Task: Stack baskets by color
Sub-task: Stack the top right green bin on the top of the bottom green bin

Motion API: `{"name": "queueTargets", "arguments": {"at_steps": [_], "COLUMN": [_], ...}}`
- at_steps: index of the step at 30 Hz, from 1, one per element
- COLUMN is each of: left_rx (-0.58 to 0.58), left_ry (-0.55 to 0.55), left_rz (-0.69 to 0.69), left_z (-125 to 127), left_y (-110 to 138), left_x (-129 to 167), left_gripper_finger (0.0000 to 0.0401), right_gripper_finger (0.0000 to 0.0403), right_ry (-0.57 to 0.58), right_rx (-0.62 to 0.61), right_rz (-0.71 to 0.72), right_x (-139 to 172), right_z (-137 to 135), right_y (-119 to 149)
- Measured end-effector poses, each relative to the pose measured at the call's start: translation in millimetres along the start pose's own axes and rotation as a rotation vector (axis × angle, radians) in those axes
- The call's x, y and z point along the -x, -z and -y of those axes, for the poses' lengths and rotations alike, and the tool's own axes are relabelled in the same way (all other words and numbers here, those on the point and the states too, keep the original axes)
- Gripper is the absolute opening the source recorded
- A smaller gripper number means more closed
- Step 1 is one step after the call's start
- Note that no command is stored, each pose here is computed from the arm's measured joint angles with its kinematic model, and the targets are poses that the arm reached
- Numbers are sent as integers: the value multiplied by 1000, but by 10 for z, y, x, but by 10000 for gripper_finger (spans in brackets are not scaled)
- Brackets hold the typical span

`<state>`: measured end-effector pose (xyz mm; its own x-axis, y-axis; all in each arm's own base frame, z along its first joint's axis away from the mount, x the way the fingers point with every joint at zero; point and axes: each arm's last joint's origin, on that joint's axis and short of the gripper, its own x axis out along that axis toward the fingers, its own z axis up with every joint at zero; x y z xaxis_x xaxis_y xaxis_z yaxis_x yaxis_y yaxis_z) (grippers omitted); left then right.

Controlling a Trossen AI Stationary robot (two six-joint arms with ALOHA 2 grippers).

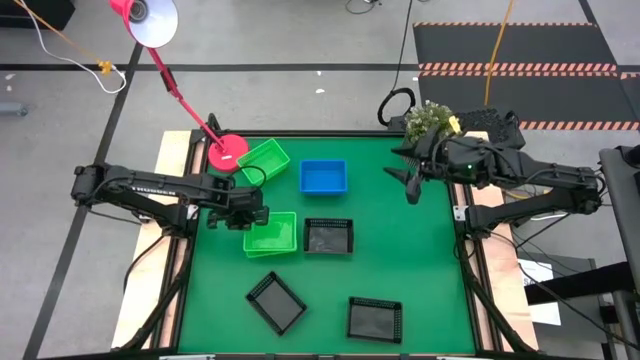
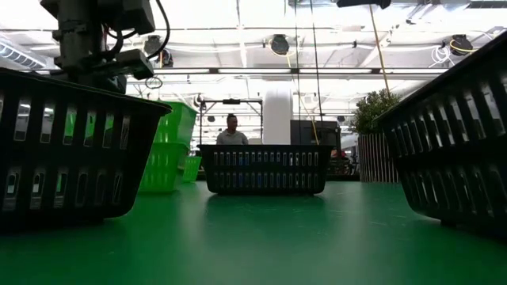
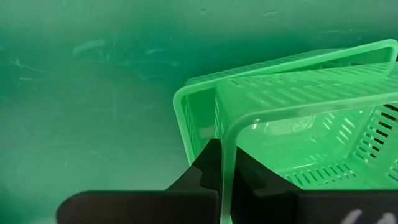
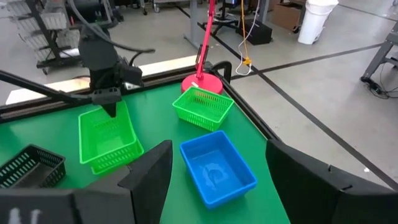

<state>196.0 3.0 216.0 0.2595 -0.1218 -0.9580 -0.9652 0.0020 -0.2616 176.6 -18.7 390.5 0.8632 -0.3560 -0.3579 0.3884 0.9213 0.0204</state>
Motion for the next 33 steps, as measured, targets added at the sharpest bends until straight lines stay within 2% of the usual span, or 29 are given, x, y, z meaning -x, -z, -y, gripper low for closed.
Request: {"name": "queueTargets", "arguments": {"at_steps": [7,16,25,33], "left_rx": [-18,74,55,25], "left_ry": [-3,-17,31,40], "left_rz": [1,0,-22,44], "left_z": [-3,-27,-74,-69], "left_y": [0,-2,-18,-38], "left_x": [-1,-22,-207,-213], "left_gripper_finger": [7,6,14,16], "right_gripper_finger": [253,253,253,253], "right_ry": [-4,-3,-1,-1], "right_rx": [-26,-18,5,5], "right_rz": [9,10,9,9], "right_x": [-51,-48,-50,-50], "right_z": [-11,-10,-9,-9], "right_y": [42,42,43,43]}}
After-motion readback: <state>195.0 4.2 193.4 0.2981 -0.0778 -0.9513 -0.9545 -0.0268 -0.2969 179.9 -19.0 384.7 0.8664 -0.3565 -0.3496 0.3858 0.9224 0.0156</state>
